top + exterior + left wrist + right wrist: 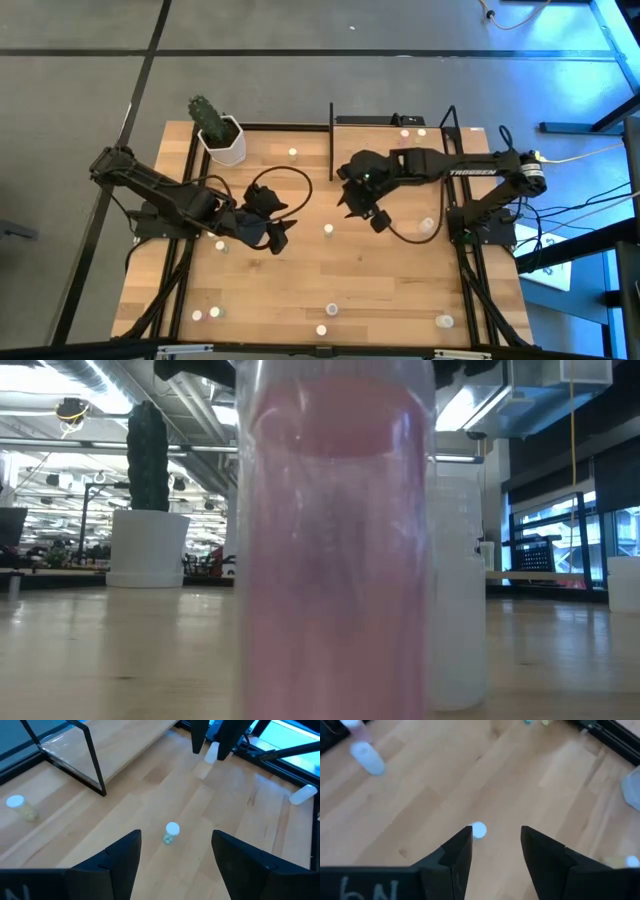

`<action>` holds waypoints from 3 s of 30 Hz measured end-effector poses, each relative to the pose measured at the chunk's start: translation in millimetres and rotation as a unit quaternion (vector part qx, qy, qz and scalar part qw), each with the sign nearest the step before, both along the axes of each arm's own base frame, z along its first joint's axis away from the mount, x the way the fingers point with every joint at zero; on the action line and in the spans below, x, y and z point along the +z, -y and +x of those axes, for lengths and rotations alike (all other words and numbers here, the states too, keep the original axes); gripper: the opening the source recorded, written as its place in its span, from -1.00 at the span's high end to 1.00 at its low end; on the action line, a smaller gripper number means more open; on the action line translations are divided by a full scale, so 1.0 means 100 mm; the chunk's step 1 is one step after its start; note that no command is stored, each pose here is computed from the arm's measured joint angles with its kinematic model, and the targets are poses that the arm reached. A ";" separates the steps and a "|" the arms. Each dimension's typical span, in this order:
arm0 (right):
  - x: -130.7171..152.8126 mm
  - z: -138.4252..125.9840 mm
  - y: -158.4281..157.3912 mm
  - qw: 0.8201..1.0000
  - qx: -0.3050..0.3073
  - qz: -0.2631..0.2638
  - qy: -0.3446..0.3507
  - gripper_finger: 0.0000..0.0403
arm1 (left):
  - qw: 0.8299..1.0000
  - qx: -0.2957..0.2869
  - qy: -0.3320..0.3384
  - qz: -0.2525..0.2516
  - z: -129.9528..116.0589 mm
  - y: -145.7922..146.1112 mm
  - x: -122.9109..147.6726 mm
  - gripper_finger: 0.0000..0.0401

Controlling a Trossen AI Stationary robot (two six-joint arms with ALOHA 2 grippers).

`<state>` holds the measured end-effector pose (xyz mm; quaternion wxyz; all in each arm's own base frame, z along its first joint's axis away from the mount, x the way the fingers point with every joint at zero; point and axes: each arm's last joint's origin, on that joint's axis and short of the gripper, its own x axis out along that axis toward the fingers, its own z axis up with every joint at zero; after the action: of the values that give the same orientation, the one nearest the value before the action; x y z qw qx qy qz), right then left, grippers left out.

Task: Pick and place medicine bottles onto shelf by color
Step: Put the top green pill bottle on the shelf

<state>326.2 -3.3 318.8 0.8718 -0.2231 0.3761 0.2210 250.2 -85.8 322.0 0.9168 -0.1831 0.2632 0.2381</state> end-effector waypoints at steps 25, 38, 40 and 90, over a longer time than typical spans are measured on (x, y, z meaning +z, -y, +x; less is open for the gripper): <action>-0.82 0.47 -0.17 0.991 0.094 -0.035 -0.091 -0.11 | 1.000 0.009 0.002 0.009 0.00 -0.01 0.00 -0.18; -1.08 0.64 -0.17 0.988 0.124 -0.055 -0.079 -0.11 | 1.000 0.009 0.002 0.008 0.00 -0.01 0.00 -0.18; -1.11 0.65 -0.17 0.987 0.125 -0.055 -0.082 -0.11 | 1.000 0.009 0.002 0.008 0.00 -0.01 0.00 -0.18; -1.56 0.77 -0.01 0.985 0.108 -0.042 -0.131 -0.04 | 1.000 0.009 0.003 0.008 0.00 -0.01 0.00 -0.18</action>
<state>403.4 -2.2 163.0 0.7761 -0.2679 0.4693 0.3249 249.9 -84.9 322.2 0.9166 -0.1790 0.2573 0.2483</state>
